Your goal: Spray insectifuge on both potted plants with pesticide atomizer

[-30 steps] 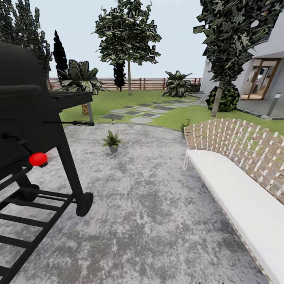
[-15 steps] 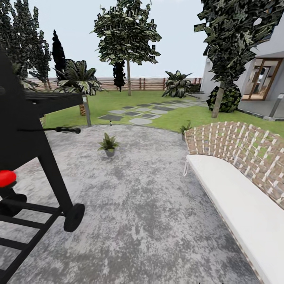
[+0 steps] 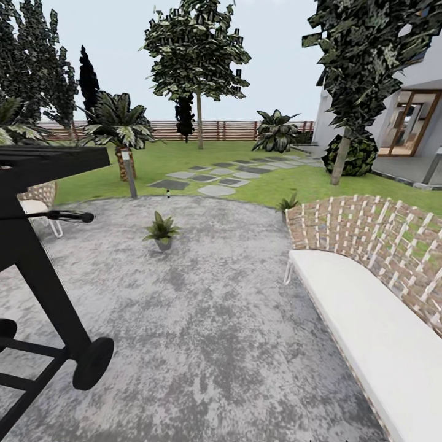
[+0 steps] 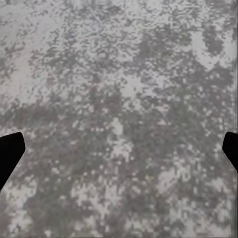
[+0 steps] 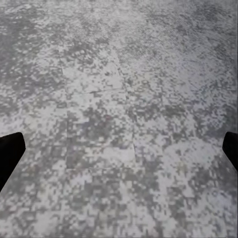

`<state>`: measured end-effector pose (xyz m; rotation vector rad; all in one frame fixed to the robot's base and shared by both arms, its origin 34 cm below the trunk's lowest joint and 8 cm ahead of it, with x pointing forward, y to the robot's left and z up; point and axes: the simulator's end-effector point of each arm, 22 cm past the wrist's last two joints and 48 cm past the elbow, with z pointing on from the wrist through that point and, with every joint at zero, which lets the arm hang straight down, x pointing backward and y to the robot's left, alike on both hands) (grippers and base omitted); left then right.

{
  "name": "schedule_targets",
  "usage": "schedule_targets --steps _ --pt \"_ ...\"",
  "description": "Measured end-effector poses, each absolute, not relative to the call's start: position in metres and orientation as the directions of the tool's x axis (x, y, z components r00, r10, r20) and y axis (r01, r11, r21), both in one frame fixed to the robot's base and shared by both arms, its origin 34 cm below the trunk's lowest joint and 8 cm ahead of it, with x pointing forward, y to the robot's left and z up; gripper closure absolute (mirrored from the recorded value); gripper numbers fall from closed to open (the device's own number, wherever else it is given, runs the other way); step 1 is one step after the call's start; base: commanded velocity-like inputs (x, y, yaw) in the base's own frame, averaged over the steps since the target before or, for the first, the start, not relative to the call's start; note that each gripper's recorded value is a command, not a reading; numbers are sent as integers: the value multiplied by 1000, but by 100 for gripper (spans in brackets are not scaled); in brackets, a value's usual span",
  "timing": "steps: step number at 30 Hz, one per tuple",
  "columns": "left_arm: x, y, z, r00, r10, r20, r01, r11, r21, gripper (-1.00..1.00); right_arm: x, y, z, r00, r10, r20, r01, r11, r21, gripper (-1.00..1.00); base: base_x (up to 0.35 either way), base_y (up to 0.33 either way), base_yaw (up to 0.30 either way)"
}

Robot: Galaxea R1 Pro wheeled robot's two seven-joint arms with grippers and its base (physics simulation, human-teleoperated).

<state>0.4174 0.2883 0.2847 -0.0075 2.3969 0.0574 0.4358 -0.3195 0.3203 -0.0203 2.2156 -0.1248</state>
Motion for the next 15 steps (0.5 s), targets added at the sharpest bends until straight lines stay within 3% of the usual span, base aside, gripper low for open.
schedule_targets --steps 8,15 --pt "417 288 284 -737 10 -676 -22 999 39 -100 436 -320 320 -604 -59 -795 30 995 -98 -100 332 -105 194" --pt "417 288 284 -737 10 -676 -22 999 39 -100 436 -320 320 -604 -59 -795 30 995 -98 -100 332 -104 31"
